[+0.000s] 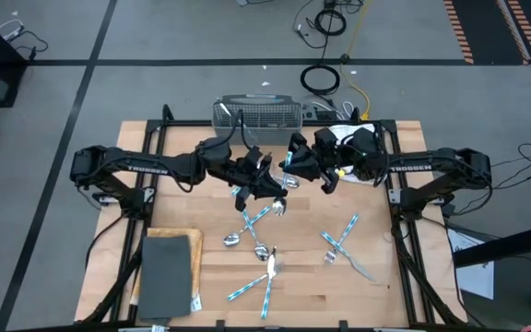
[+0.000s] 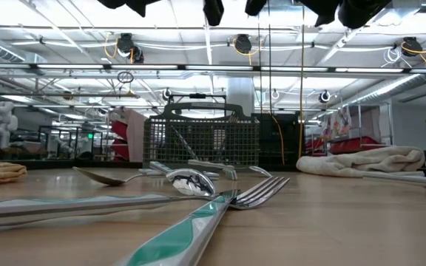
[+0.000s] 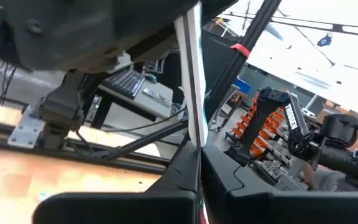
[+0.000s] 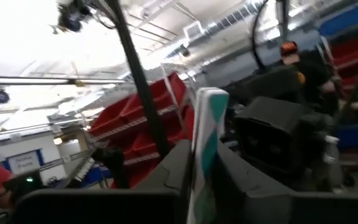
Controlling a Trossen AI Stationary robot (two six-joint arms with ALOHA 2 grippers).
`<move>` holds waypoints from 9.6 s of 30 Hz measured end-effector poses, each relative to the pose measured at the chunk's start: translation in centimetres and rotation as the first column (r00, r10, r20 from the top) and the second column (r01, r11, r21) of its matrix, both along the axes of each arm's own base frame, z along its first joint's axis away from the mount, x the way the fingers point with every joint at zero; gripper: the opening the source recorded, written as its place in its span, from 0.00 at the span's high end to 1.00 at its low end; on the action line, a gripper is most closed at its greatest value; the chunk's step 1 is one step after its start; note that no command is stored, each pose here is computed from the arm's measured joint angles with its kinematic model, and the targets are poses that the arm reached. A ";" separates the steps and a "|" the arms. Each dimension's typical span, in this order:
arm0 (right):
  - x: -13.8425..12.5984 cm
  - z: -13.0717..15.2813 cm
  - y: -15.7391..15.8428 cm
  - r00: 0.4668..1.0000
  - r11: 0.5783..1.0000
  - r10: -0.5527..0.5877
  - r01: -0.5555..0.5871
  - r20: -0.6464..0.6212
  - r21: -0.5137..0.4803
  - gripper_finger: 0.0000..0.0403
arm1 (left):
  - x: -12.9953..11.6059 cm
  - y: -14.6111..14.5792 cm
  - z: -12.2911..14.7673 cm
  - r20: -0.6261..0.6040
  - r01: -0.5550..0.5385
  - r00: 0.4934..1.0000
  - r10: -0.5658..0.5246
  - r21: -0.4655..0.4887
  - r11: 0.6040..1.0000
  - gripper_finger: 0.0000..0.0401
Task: Sort silverware
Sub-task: Put the blue spoon into the gray silverware rack
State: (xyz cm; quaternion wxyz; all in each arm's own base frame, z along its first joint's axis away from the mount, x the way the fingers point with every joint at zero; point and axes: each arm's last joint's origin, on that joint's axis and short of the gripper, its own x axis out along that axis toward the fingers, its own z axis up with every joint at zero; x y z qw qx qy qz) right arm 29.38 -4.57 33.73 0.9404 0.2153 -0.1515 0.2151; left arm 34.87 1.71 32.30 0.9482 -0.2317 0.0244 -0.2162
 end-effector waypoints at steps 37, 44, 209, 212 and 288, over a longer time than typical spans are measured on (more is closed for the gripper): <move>-3.8 4.9 7.2 0.841 0.034 -0.493 -0.237 -0.222 -0.971 0.48 | -0.4 1.1 -2.1 -0.419 -0.138 0.905 -0.065 -0.436 0.889 1.00; -1.8 3.2 9.3 0.810 -0.258 -0.576 -0.314 -0.115 -0.914 0.48 | -0.3 1.2 -1.5 -0.399 -0.142 0.912 -0.093 -0.521 0.841 1.00; -4.4 -20.1 3.1 -0.014 0.500 -0.021 0.866 -1.000 -0.022 0.57 | -1.4 3.6 -0.4 -0.290 0.076 0.931 -0.223 -0.441 0.894 0.54; -3.7 -20.8 3.1 0.006 0.500 -0.015 0.866 -1.000 -0.003 0.57 | -1.5 3.9 -0.3 -0.288 0.081 0.931 -0.225 -0.438 0.895 0.54; 4.1 -3.8 -16.5 -0.167 0.164 -0.892 0.745 -0.419 -0.647 1.00 | -23.7 6.2 10.4 0.031 -0.364 0.931 0.363 0.078 0.928 0.54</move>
